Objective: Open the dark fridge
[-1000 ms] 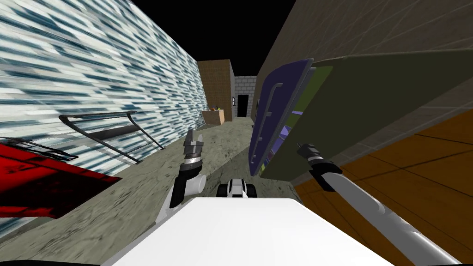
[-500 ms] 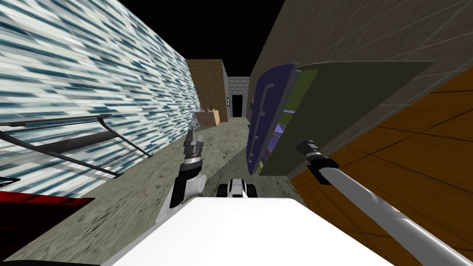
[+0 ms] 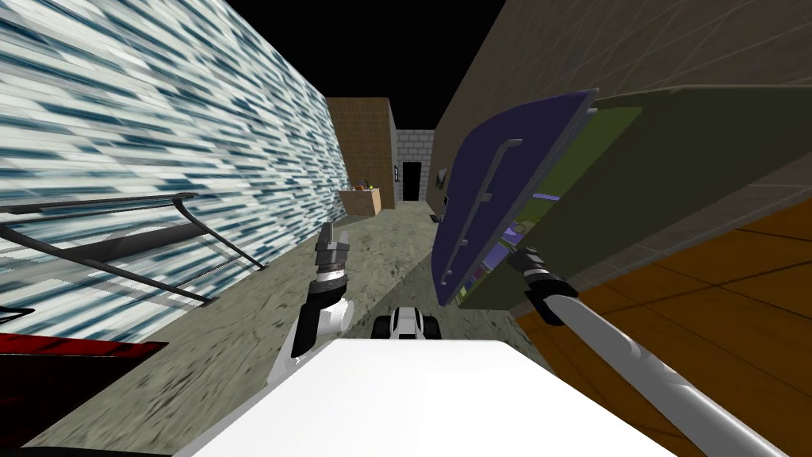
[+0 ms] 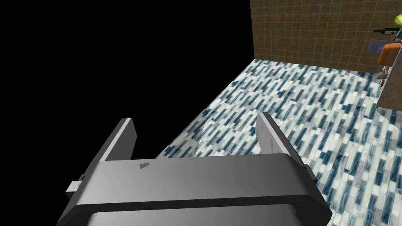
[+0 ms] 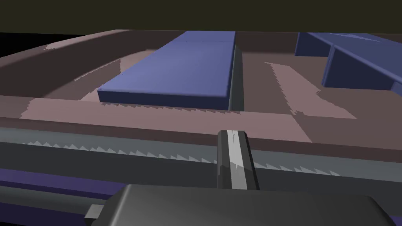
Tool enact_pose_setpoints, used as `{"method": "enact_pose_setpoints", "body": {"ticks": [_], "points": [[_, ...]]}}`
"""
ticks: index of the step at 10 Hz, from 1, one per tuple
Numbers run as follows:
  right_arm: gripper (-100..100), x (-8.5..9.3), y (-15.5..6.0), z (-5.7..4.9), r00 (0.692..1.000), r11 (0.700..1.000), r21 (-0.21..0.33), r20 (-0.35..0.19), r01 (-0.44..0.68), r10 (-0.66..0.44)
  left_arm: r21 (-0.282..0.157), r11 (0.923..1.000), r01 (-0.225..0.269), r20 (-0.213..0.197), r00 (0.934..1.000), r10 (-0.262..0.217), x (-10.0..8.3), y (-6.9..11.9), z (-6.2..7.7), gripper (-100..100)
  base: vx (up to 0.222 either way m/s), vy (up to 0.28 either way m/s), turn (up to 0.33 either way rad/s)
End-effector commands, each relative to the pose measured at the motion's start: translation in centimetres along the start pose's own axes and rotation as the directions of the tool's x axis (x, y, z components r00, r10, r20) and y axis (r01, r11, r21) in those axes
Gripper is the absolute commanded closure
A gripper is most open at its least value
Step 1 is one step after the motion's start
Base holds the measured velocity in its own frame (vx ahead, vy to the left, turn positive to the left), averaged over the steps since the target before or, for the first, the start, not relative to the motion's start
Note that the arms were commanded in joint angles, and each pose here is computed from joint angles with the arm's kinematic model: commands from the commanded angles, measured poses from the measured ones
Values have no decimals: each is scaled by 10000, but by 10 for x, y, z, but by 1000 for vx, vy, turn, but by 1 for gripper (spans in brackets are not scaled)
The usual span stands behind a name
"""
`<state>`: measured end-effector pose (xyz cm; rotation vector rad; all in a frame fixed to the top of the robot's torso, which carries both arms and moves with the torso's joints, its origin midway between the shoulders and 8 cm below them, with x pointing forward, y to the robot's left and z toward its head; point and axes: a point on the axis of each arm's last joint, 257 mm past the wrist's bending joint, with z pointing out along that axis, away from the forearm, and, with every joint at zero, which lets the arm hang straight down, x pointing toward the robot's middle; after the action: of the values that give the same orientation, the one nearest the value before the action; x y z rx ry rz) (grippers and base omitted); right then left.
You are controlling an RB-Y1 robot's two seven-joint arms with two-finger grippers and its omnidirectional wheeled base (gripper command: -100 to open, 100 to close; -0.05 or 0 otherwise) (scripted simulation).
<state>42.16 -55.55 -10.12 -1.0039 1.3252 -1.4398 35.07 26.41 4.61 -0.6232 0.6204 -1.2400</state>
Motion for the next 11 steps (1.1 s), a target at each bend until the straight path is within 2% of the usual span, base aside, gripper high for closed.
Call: {"method": "enact_pose_setpoints", "body": {"ticks": [1,2,3,4,5,6,7,8,9,11], "points": [[100,6,21,-9,9996,9996,-265,-263,-99,92,1,10000,-1,0,10000,1,0,0,0,0,120,252,36],[100,6,21,-9,9996,9996,-265,-263,-99,92,0,10000,-1,0,10000,1,0,0,0,0,100,227,1],[100,9,35,-15,9989,9989,-437,-439,-182,163,0,10000,-1,0,10000,1,0,0,0,0,92,261,21],[100,9,35,-15,9989,9989,-437,-439,-182,163,0,10000,0,0,10000,0,0,0,0,0,82,254,28],[100,12,49,-22,9979,9978,-610,-614,-266,228,1,10000,0,0,10000,0,0,0,0,0,104,265,44],[100,12,49,-22,9979,9978,-610,-614,-266,228,1,10000,0,0,10000,0,0,0,0,0,87,253,30],[100,15,62,-29,9965,9963,-781,-788,-349,288,1,10000,0,0,10000,0,0,0,0,0,121,289,44],[100,15,62,-29,9965,9963,-781,-788,-349,288,0,10000,0,0,10000,0,0,0,0,0,97,232,1],[100,17,76,-36,9948,9945,-952,-960,-433,342,2,10000,-1,0,10000,1,0,0,0,0,68,234,49],[100,17,76,-36,9948,9945,-952,-960,-433,342,0,10000,-1,0,10000,1,0,0,0,0,72,206,12]]}}
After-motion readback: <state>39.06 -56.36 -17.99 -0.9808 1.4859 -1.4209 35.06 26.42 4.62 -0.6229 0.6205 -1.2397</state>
